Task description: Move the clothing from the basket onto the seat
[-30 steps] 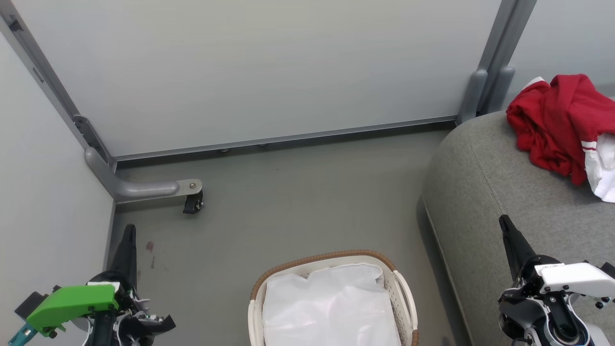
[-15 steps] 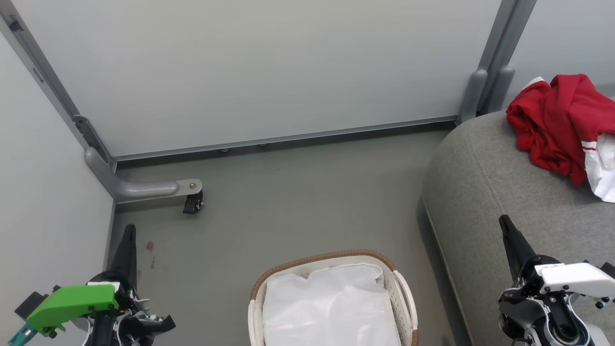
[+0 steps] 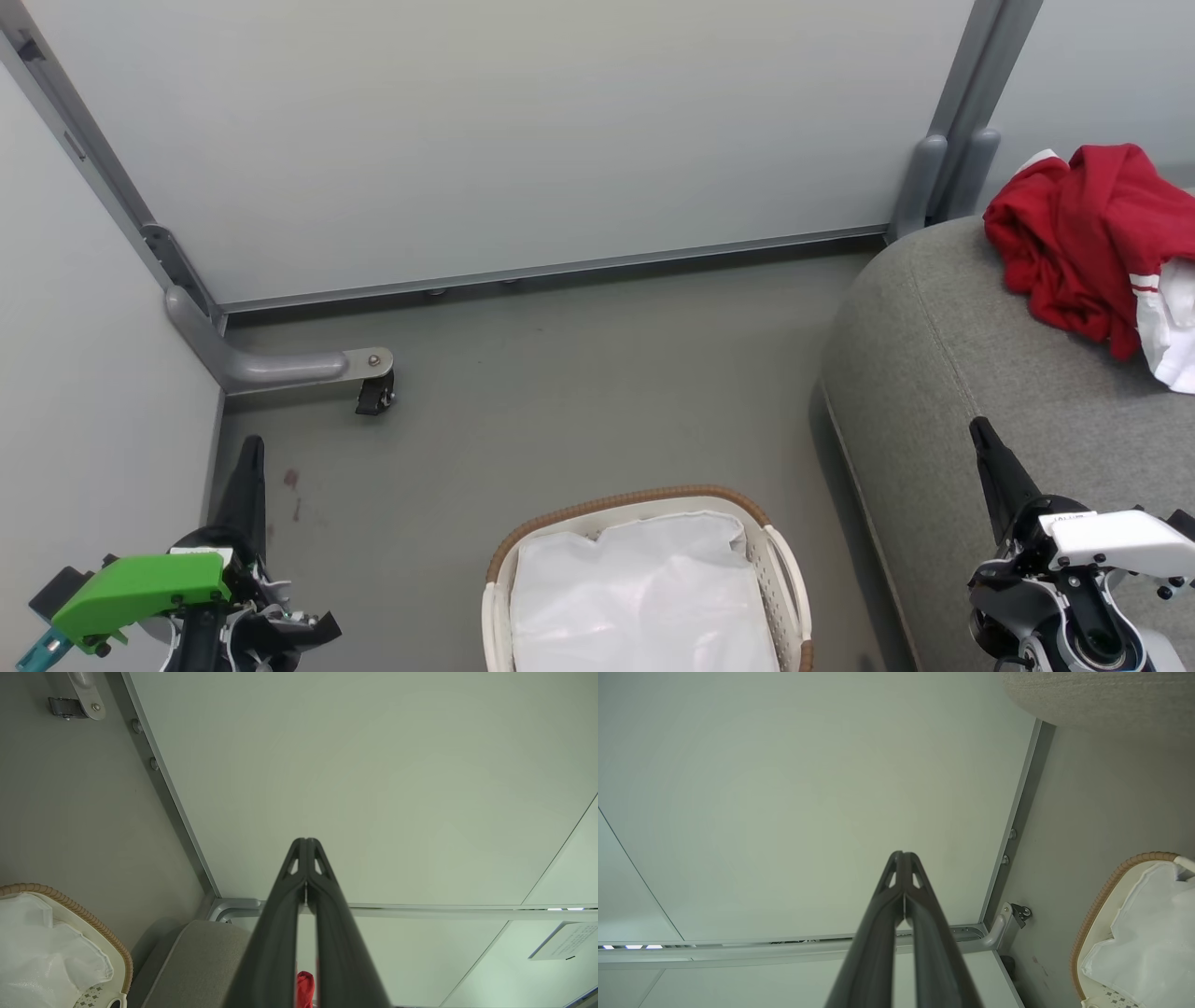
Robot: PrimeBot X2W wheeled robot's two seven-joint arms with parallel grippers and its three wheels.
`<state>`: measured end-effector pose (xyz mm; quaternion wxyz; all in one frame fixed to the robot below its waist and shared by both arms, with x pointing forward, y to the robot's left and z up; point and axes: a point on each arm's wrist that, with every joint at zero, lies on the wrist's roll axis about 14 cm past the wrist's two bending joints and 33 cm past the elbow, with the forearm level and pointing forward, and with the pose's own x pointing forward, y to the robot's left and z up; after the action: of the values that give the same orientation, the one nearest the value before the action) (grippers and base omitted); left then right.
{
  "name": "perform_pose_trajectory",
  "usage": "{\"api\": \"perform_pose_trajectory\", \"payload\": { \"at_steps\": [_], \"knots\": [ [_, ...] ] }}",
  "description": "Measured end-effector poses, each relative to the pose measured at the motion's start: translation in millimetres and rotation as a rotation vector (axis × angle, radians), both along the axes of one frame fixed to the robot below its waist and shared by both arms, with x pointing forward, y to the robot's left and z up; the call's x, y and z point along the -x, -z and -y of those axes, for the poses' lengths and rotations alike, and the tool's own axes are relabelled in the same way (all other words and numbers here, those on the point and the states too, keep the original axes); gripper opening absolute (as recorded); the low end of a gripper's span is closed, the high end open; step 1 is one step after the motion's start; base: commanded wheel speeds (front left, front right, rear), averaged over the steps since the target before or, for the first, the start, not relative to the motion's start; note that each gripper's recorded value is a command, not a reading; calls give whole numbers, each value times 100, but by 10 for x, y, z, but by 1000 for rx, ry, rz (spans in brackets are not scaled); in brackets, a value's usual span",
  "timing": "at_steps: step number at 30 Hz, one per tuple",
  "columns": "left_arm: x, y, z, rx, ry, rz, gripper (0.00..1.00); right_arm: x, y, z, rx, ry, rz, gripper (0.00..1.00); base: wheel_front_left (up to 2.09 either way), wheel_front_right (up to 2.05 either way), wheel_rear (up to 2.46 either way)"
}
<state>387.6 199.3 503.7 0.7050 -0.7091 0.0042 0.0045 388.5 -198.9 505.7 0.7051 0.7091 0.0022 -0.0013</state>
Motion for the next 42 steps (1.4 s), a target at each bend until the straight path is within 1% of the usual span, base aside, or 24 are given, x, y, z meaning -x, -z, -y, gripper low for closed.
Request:
{"api": "perform_pose_trajectory", "payload": {
  "at_steps": [42],
  "knots": [
    [0,-1,0,0,0,0,0,0,0,0,0,0,0,0,0,0,0]
  ]
}}
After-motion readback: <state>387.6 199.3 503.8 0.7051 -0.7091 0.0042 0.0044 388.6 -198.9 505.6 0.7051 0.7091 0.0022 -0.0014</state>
